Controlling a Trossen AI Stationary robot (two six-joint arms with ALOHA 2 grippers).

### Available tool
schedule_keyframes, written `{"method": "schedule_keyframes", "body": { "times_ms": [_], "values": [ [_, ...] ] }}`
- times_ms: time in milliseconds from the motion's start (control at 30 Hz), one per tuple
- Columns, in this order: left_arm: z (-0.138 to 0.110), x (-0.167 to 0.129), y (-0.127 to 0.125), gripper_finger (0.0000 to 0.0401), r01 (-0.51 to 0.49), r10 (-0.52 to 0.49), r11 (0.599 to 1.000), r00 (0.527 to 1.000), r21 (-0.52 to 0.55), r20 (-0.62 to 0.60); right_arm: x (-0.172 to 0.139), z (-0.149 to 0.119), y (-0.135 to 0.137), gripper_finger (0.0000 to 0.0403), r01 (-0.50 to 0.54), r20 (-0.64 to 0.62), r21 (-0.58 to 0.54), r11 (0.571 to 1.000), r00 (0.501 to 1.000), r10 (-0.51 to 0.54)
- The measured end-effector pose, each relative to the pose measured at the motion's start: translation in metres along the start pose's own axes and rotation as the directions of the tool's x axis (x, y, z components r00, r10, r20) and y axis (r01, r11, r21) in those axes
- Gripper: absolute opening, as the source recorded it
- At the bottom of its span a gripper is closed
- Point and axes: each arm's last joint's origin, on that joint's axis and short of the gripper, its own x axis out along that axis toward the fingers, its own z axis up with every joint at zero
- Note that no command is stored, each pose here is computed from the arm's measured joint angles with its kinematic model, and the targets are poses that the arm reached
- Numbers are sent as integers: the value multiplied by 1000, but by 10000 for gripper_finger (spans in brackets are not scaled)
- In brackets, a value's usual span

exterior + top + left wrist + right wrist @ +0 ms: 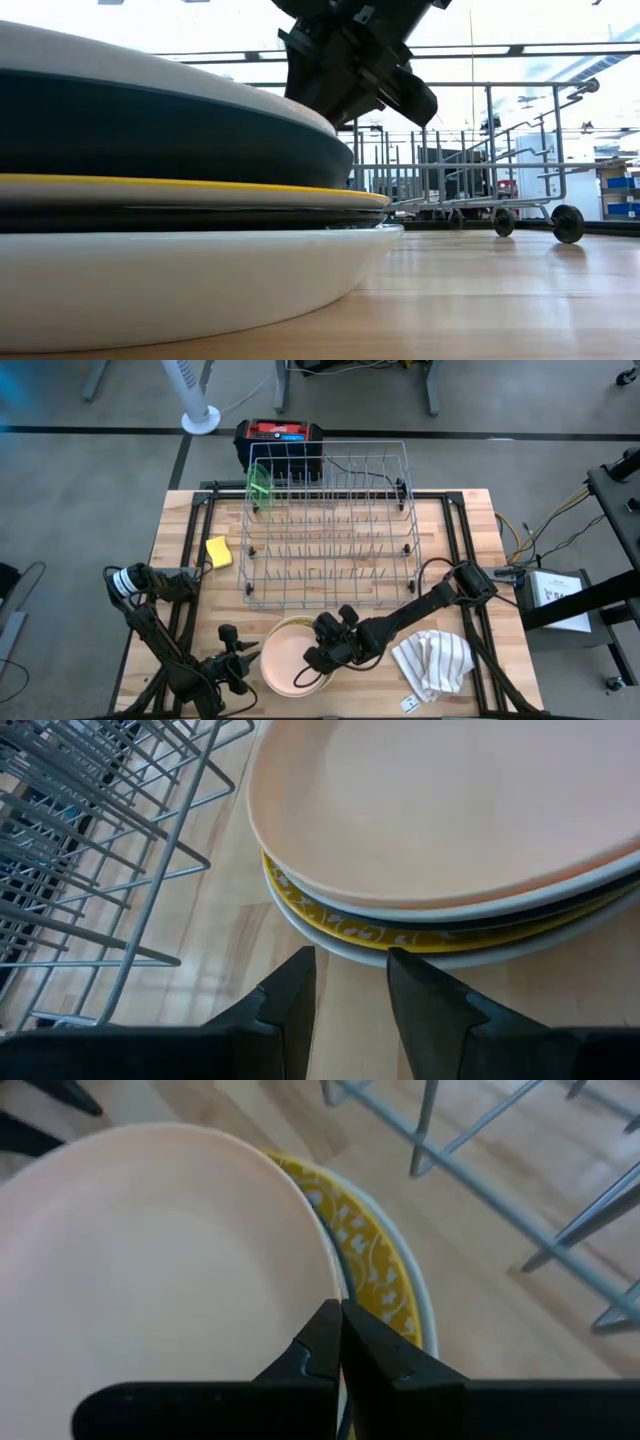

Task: Sort dishes
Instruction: Put the light pink plate into the dish rack

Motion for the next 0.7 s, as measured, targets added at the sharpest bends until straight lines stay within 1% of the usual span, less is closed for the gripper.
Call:
{"method": "schedule_keyframes", "body": {
  "times_ms": [233, 700],
  "values": [
    [0, 0, 0, 115, -3, 3, 1000, 1000, 1, -2, -1, 2, -1, 0, 30, 49, -31, 999, 998, -28],
    [0, 0, 0, 115, -3, 3, 1000, 1000, -14, -1, -8, 5, -2, 0, 32, 57, -36, 999, 998, -30]
  ]
}}
